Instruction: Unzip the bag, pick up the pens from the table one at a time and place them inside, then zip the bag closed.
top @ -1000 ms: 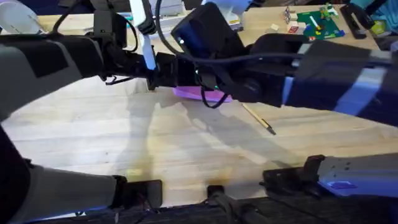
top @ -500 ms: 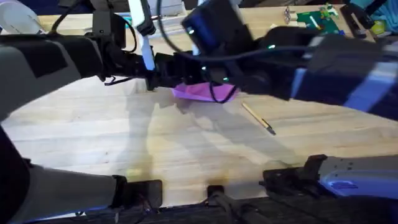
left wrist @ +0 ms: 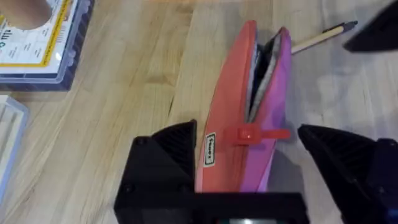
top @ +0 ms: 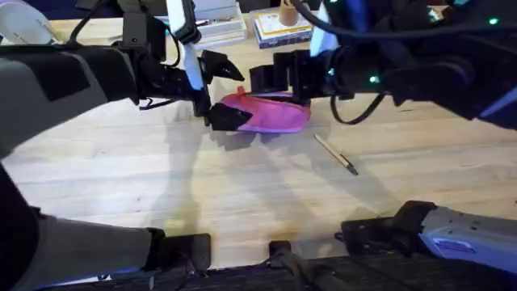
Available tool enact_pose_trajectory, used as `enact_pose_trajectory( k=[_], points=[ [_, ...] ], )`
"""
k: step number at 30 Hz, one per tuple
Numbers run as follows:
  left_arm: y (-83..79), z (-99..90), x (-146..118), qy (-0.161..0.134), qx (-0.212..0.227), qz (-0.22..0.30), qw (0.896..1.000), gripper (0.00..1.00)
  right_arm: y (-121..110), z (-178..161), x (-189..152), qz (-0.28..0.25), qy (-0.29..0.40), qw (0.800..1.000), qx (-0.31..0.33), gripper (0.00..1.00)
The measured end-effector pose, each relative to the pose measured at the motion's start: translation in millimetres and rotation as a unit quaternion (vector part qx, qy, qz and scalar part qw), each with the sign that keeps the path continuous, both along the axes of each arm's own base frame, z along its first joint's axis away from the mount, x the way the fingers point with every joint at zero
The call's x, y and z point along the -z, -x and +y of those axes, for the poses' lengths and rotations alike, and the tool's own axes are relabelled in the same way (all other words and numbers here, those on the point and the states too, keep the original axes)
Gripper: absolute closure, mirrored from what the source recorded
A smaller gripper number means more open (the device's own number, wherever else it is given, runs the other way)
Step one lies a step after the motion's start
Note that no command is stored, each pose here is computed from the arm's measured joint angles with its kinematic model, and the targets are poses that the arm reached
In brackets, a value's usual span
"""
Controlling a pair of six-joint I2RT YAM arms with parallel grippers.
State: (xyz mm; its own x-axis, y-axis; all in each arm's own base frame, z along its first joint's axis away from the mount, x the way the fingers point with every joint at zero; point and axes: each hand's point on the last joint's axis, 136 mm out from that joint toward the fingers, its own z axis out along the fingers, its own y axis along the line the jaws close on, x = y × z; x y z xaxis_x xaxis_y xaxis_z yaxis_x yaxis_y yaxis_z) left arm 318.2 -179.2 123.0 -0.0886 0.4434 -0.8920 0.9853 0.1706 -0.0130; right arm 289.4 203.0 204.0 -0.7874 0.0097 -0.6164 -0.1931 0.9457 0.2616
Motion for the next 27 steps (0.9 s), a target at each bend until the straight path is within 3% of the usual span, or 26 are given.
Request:
enact_pose_trajectory(
  k=[11, 14, 15, 17, 22, 23, 24, 27],
  points=[
    [-1.7, 3.6, -2, 0.005, -0.004, 0.0, 1.0, 0.007, 3, 1, 0, -0.027, 0.053, 0.991, -0.124, 0.005],
    [-5.6, 13.6, -5, 0.005, -0.02, -0.001, 1.0, 0.007, 1, -3, 0, -0.036, 0.067, 0.986, -0.15, 0.004],
    [-10.5, 28.3, -16, 0.006, -0.042, -0.017, 0.999, 0.007, -9, -7, -6, -0.065, 0.083, 0.979, -0.174, 0.004],
    [-13.7, 39.4, -26, 0.006, -0.059, -0.03, 0.998, 0.007, -18, -8, -12, -0.096, 0.098, 0.971, -0.194, 0.004],
    [-18.6, 65.0, -38, 0.006, -0.097, -0.042, 0.994, 0.007, -38, -5, -33, -0.197, 0.166, 0.928, -0.267, 0.004],
    [-21.1, 81.0, -37, 0.005, -0.121, -0.033, 0.992, 0.007, -39, -4, -37, -0.241, 0.231, 0.881, -0.337, 0.003],
    [-22.2, 85.0, -37, 0.005, -0.127, -0.033, 0.991, 0.007, -39, -4, -37, -0.249, 0.248, 0.867, -0.355, 0.004],
    [-22.3, 85.5, -37, 0.005, -0.128, -0.032, 0.991, 0.007, -38, -4, -36, -0.255, 0.258, 0.856, -0.368, 0.004]
  ],
)
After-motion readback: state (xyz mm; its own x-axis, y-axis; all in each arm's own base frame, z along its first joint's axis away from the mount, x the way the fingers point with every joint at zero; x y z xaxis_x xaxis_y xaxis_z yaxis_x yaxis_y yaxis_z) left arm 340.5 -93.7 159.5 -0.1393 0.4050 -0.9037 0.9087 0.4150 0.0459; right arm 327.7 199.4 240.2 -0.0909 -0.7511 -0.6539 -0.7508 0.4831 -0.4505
